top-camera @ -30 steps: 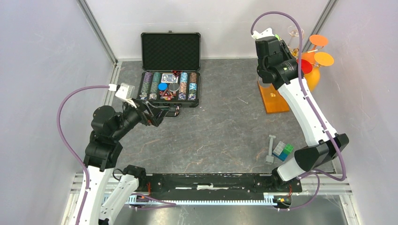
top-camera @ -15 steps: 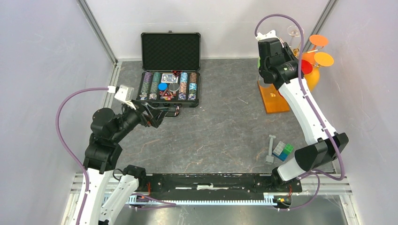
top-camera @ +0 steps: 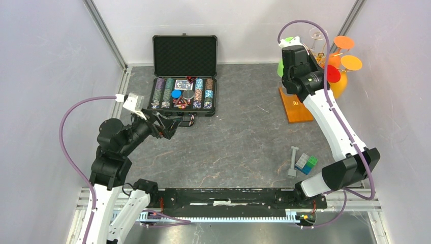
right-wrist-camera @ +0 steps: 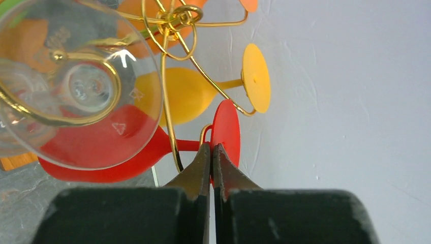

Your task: Take the wine glass off the wine glass rack

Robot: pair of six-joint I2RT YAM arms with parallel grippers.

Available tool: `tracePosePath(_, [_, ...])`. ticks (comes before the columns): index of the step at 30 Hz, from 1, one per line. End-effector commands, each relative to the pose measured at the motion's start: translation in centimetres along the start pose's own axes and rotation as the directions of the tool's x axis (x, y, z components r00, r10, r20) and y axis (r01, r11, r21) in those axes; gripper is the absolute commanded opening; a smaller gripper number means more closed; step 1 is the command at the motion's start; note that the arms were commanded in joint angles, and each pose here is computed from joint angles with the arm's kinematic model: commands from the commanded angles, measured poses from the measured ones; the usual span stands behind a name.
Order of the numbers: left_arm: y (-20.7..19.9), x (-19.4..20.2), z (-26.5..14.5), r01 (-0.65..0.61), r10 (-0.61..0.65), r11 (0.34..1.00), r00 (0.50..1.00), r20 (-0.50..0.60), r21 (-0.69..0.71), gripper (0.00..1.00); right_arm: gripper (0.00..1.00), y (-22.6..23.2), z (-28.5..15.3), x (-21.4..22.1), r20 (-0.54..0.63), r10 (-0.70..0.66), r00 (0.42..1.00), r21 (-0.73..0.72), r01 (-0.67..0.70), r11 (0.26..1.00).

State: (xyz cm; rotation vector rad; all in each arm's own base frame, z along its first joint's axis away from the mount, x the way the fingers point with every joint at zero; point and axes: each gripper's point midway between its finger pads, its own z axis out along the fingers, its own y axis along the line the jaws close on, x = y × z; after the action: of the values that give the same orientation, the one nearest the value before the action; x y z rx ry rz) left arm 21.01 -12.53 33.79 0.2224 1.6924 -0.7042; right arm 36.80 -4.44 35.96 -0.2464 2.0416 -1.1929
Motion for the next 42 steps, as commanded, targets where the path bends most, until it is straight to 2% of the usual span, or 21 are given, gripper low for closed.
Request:
tracePosePath(1, [-0.2, -1.0, -0.1, -0.053, 0.053, 0.998, 0.998, 0.043, 0.013, 1.0, 0.0, -1.7, -0.5, 1.2, -0.028, -0.008, 1.0, 0.063, 0.01, 0.998])
tracePosePath(13, [-0.2, -1.1, -0.2, -0.059, 0.058, 0.998, 0.997, 0.051, 0.008, 1.0, 0.0, -2.8, -3.4, -0.3, -0.018, -0.087, 0.996, 0.151, 0.088, 0.985])
tracePosePath(20, [-0.1, -1.1, -0.1, -0.06, 0.059, 0.998, 0.997, 0.053, 0.005, 1.0, 0.0, -1.3, -4.5, -1.8, 0.027, -0.124, 0.992, 0.113, 0.121, 0.986])
tracePosePath(25, [-0.1, -1.2, -0.2, -0.063, 0.063, 0.998, 0.997, 0.054, 0.0, 1.0, 0.0, -0.2, -4.0, -3.2, 0.05, -0.136, 0.989, 0.082, 0.131, 0.988])
tracePosePath(31, [0.0, -1.1, -0.2, -0.063, 0.063, 0.998, 0.997, 0.051, -0.004, 1.0, 0.0, 0.1, -3.0, -4.6, 0.044, -0.172, 0.984, 0.108, 0.167, 0.98])
tracePosePath(42, [0.1, -1.1, 0.0, -0.059, 0.059, 0.998, 0.997, 0.045, -0.006, 1.0, 0.0, -3.0, -0.4, -3.9, 0.008, -0.077, 0.997, 0.162, 0.074, 0.984])
